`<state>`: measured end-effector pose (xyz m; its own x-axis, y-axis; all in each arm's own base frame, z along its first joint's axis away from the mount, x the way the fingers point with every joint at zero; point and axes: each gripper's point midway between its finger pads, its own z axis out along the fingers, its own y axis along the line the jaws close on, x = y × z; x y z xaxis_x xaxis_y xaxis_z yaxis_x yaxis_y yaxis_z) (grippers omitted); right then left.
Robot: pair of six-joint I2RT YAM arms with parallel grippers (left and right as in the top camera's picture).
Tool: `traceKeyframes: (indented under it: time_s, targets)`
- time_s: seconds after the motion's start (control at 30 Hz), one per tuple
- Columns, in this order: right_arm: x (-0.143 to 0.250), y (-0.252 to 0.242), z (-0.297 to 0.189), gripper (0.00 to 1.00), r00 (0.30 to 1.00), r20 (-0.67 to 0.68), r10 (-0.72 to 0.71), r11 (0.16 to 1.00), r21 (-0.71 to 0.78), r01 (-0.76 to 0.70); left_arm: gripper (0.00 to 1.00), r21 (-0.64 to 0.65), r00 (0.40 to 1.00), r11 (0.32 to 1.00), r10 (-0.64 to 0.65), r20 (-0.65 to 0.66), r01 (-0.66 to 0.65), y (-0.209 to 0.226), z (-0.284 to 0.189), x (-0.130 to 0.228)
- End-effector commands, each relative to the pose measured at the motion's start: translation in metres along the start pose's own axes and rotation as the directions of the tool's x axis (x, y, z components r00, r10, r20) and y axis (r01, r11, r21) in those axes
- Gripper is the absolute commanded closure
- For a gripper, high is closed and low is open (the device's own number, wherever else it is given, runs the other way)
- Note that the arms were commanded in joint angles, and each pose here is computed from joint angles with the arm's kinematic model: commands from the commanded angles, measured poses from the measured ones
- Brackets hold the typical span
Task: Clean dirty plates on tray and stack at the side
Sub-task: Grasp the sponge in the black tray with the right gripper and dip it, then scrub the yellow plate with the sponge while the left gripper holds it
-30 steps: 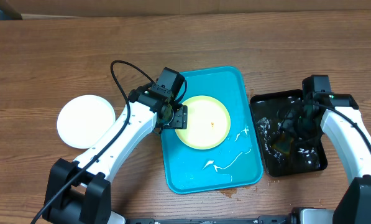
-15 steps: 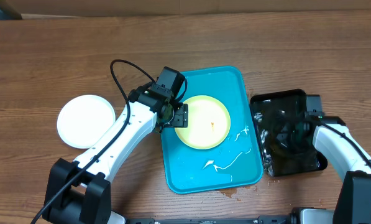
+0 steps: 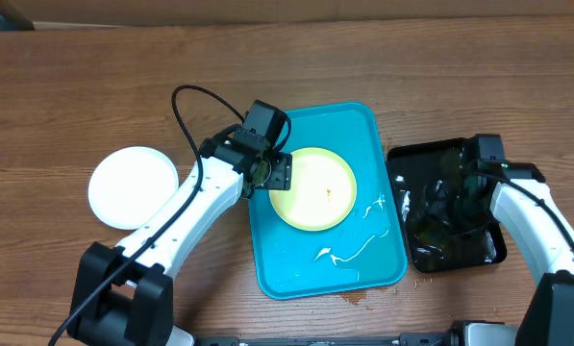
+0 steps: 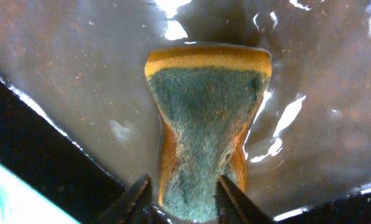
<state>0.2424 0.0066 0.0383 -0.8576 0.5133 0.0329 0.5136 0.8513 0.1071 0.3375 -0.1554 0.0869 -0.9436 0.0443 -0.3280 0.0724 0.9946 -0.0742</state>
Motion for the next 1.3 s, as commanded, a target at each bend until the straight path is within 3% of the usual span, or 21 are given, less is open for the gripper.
traceKeyframes:
  time_s: [0.0,0.07,0.33,0.4,0.43,0.47,0.53,0.6,0.83,1.03,1.17,1.27]
  targets:
    - [-0.002,0.005,-0.012,0.58,1.0,0.019,-0.014,1.0,-0.02,0.015,0.27,-0.031,0.999,1.0,0.004,-0.05,-0.006,0.004,0.037,0.016]
    - [0.0,0.003,-0.012,0.53,1.0,0.009,-0.008,1.0,-0.014,0.009,0.33,0.017,0.996,1.0,0.009,-0.089,-0.007,-0.006,0.057,0.023]
    - [-0.005,-0.019,0.007,0.55,0.992,0.075,0.101,0.991,0.079,-0.107,0.66,-0.016,0.983,1.0,0.008,-0.184,-0.011,0.0,0.093,0.044]
    - [-0.008,-0.019,0.015,0.61,0.99,0.101,0.099,0.992,0.07,-0.107,0.71,-0.016,0.981,1.0,0.008,-0.192,-0.011,0.0,0.095,0.046]
    - [-0.01,-0.018,0.018,0.68,0.989,0.113,0.1,0.993,0.057,-0.107,0.73,-0.012,0.981,1.0,0.008,-0.193,-0.011,-0.001,0.095,0.046]
    - [-0.011,-0.018,0.021,0.83,0.987,0.122,0.108,0.992,0.051,-0.114,0.76,-0.012,0.981,1.0,0.008,-0.193,-0.011,-0.001,0.095,0.046]
    - [-0.011,-0.018,0.023,0.93,0.984,0.126,0.125,0.99,0.044,-0.131,0.83,-0.013,0.981,1.0,0.008,-0.195,-0.011,-0.001,0.095,0.046]
    - [-0.01,-0.018,0.024,0.96,0.985,0.123,0.124,0.991,0.043,-0.13,0.94,-0.014,0.98,1.0,0.008,-0.198,-0.011,0.0,0.095,0.047]
    - [-0.007,-0.019,0.02,0.96,0.989,0.103,0.108,0.992,0.059,-0.115,0.96,0.04,0.971,0.999,0.01,-0.239,0.0,-0.009,0.092,0.055]
    - [-0.018,-0.008,-0.013,0.96,0.99,0.126,0.064,0.997,0.041,-0.07,0.96,0.044,0.967,0.999,0.009,-0.256,0.002,-0.01,0.091,0.059]
    - [-0.022,0.019,-0.041,0.96,0.987,0.156,-0.033,0.998,-0.056,0.043,0.96,0.065,0.961,0.998,0.01,-0.275,0.008,-0.013,0.09,0.063]
    - [-0.016,0.061,-0.061,0.96,0.959,0.197,-0.203,0.949,-0.2,0.242,0.96,0.094,0.957,0.995,0.011,-0.289,0.017,-0.018,0.089,0.066]
